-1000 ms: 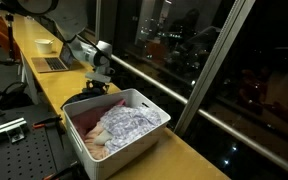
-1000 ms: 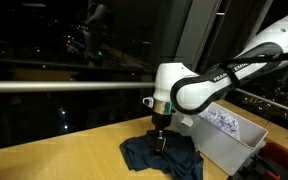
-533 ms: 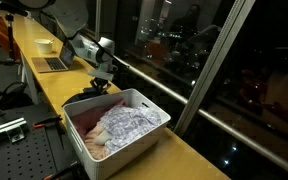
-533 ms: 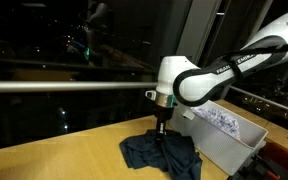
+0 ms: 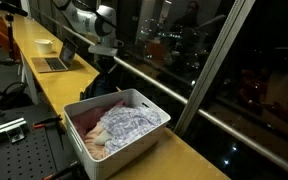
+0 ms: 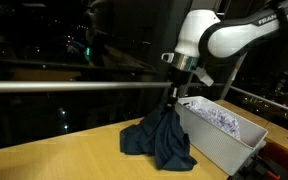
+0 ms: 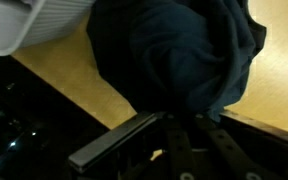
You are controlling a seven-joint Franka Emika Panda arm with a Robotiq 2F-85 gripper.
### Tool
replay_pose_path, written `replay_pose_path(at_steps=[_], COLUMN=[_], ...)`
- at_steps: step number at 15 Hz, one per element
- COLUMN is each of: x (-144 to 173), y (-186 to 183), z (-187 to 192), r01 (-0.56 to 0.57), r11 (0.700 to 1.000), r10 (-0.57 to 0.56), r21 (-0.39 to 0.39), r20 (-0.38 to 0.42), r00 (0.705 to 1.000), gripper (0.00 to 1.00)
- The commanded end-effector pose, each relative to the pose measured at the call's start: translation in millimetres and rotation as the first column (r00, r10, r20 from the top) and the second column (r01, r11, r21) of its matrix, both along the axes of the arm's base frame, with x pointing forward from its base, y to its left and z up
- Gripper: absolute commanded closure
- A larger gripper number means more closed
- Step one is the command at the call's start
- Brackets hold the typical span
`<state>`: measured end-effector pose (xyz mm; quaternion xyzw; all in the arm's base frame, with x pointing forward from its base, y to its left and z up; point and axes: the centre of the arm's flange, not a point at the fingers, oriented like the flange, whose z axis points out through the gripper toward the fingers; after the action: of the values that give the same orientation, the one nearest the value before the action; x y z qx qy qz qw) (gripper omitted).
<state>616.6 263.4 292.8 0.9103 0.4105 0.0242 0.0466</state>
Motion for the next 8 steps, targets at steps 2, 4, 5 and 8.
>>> replay_pose_path(at_steps=[2, 4, 5, 8], x=[-18.9, -21.8, -24.0, -38.7], y=[-36.6, -55.8, -66.8, -113.4], z=[119.9, 170.3, 195.3, 264.2], r01=[0.101, 0.157, 0.187, 0.296], r11=[0.993, 0.985, 0.98, 0.951], r10=[-0.09, -0.137, -0.161, -0.251], r21=[-0.056, -0.07, -0.074, -0.089], r20=[0.166, 0.24, 0.269, 0.331], r00=[0.982, 0.961, 0.95, 0.91], gripper=[0.98, 0.98, 0.98, 0.98])
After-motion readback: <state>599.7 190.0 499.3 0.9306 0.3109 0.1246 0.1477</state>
